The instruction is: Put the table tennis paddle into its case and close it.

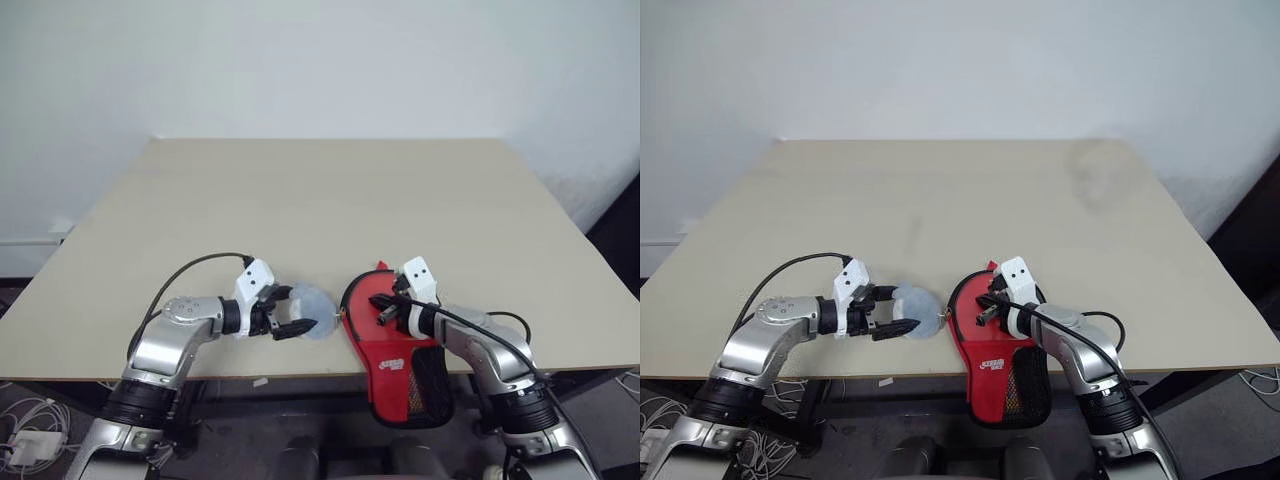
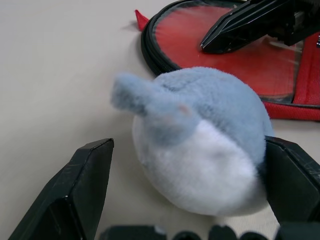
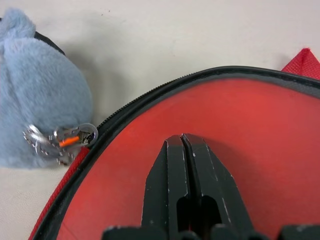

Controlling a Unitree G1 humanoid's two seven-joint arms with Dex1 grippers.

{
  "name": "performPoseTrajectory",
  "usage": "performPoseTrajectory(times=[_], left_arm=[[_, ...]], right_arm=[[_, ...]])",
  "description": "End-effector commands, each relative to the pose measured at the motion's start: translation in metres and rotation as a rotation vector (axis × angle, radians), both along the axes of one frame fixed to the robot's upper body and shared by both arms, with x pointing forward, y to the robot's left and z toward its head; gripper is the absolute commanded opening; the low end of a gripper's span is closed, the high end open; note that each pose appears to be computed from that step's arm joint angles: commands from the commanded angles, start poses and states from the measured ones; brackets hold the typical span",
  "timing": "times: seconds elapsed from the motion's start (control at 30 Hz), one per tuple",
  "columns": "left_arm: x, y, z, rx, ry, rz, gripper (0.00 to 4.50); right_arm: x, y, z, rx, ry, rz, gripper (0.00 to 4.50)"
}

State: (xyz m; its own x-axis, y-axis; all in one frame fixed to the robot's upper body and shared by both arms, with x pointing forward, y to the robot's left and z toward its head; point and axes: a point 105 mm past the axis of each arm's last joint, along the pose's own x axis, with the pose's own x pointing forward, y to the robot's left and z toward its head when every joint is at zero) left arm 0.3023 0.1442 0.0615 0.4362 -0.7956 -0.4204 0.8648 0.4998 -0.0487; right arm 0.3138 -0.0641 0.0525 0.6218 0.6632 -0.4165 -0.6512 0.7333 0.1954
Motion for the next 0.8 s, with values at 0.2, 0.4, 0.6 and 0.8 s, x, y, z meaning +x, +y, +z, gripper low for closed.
performPoseTrajectory(times=[0.2, 0.4, 0.6, 0.8], left_arm=[[0.003, 0.001, -0.002, 0.033, -0.016, -0.003, 4.5], [0.004, -0.002, 0.004, 0.025, -0.025, -0.022, 2.89], [0.018, 0.003, 0.014, 0.041, -0.073, 0.01, 0.96], [0.039, 0.012, 0.029, 0.064, -0.128, 0.056, 0.96]], right_arm=[[0.006, -0.004, 0.007, -0.014, -0.03, -0.006, 0.02], [0.006, 0.001, 0.003, -0.023, -0.037, 0.017, 0.0], [0.006, 0.006, -0.013, -0.009, -0.027, 0.026, 0.0], [0.004, 0.003, -0.026, -0.012, -0.005, 0.021, 0.0]])
